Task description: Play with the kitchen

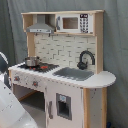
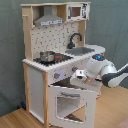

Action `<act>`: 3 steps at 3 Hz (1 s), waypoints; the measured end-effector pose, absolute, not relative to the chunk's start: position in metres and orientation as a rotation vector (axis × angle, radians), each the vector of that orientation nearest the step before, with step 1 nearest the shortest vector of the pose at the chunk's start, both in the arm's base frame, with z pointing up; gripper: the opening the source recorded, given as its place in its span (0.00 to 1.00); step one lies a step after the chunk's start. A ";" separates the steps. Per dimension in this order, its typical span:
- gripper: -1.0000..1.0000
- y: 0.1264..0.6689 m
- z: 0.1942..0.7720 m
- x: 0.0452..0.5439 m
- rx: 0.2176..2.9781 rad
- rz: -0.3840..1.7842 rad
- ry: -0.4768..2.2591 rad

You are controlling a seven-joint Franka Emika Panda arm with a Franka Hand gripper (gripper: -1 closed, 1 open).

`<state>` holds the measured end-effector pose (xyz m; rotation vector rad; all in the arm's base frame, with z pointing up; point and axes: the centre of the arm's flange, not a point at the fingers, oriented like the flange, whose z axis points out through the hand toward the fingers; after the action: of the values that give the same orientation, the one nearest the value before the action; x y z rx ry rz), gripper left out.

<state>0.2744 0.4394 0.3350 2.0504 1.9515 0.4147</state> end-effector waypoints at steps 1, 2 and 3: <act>1.00 0.439 0.335 0.275 2.052 0.416 1.948; 1.00 0.438 0.335 0.276 2.071 0.427 1.907; 1.00 0.431 0.343 0.286 2.057 0.459 1.788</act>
<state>0.2858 0.4306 0.3435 2.0574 1.7875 0.4589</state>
